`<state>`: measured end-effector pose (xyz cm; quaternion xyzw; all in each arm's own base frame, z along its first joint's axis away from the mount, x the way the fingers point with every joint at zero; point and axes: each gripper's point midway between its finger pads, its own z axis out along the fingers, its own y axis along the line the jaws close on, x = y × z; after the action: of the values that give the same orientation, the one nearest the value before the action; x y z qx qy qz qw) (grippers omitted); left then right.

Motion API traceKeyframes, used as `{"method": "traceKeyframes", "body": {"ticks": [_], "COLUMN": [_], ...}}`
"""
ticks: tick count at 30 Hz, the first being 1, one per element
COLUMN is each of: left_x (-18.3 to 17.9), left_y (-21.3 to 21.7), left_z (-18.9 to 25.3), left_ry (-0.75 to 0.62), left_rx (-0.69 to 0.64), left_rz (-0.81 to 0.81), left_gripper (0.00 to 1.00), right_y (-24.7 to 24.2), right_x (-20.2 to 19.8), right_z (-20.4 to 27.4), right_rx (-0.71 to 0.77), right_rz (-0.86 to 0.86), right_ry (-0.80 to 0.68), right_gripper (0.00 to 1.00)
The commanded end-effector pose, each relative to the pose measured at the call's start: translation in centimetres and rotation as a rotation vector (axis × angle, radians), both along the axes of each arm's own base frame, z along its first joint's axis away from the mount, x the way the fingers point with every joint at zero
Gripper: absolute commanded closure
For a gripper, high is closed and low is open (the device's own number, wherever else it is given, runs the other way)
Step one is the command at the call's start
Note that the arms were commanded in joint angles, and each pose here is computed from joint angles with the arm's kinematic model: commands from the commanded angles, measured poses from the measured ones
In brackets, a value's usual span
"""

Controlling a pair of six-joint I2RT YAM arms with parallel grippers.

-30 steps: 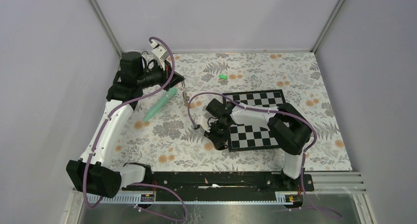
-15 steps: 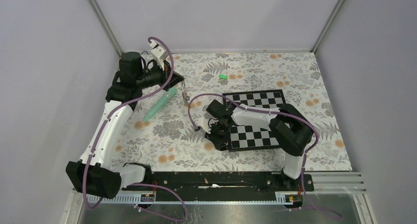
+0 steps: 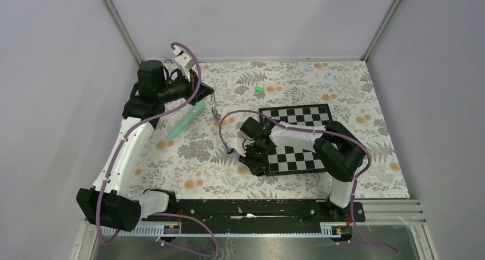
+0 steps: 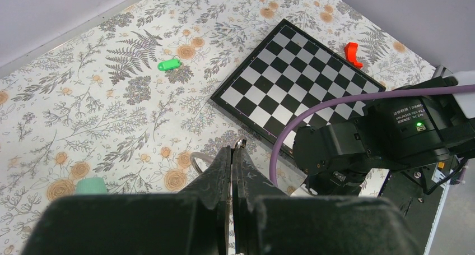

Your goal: Put the keys on the keyring

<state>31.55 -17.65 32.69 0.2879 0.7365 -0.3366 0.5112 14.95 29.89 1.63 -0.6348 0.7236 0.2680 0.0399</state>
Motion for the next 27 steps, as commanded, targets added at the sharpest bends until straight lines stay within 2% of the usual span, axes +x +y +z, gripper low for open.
{"method": "traceKeyframes", "body": {"ticks": [1,10,17,27], "left_x": [-0.5,-0.5,-0.5,-0.5], "left_y": [-0.1,-0.1,-0.2,-0.2], "left_z": [2.4,2.4,2.4,2.4], "left_ry": [-0.092,-0.093,-0.092,-0.09], "left_rx": [-0.032,-0.035,-0.038,-0.04], "left_rz": [-0.022,-0.024,-0.025,-0.029], "left_gripper": [1.0,1.0,1.0,1.0], "right_y": [0.0,-0.1,-0.1,0.5], "right_x": [-0.6,-0.8,-0.7,-0.1], "right_z": [0.8,0.7,0.9,2.6], "right_rx": [0.014,0.007,0.013,0.051], "right_rz": [0.029,0.042,0.045,0.055], "right_ry": [-0.006,-0.018,-0.027,-0.059], "right_gripper": [0.8,0.81,0.86,1.0]}}
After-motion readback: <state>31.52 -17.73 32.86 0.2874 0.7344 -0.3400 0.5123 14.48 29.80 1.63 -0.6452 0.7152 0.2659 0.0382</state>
